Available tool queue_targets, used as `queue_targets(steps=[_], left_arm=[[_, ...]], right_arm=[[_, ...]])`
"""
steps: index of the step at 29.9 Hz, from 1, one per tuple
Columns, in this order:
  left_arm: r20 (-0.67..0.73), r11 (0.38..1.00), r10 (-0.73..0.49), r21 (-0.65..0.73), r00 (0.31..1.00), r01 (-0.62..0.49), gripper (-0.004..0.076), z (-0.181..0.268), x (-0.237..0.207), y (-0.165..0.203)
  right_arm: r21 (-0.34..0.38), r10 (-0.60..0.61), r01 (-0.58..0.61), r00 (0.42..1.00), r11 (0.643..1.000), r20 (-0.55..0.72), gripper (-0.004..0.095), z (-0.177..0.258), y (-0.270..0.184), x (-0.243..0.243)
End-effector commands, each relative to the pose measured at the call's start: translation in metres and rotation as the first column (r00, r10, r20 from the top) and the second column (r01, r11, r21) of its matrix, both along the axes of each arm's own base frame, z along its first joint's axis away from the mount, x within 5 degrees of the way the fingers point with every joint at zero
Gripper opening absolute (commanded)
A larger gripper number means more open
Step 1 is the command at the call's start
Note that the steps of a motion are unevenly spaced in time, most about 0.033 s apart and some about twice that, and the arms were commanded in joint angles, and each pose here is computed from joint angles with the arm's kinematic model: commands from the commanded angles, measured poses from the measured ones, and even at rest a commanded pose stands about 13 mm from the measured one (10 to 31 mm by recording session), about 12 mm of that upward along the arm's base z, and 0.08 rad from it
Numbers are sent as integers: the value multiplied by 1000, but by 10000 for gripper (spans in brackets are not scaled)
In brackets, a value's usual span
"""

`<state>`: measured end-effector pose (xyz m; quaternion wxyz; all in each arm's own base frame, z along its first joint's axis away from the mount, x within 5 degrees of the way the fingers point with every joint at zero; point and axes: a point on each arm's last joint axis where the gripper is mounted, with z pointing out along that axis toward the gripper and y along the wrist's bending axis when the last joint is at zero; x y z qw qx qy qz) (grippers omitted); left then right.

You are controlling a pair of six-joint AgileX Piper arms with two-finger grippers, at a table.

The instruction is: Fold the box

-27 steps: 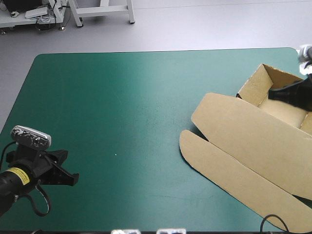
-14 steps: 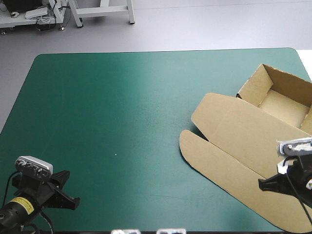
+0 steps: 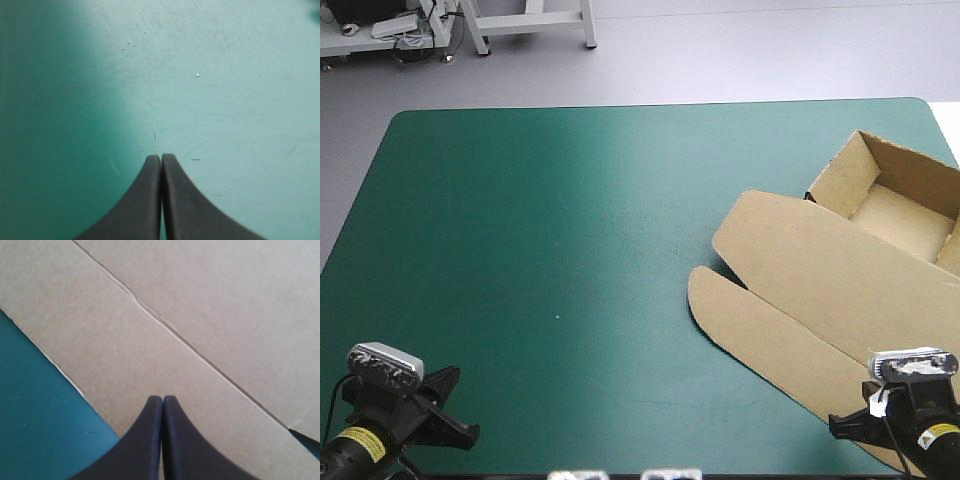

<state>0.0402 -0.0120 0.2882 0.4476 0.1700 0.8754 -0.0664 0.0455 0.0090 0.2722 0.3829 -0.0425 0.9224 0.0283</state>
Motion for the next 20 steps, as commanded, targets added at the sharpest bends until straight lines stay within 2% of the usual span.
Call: queue_targets(steps=[1, 20], left_arm=[[44, 1000, -5, -22, 999, 6, -9, 8, 3, -2], [20, 1000, -6, -12, 1000, 6, -9, -3, 5, -3]], right_arm=[[6, -5, 5, 997, 1000, 72, -17, 8, 0, 1], [8, -5, 4, 997, 1000, 78, -17, 8, 0, 0]])
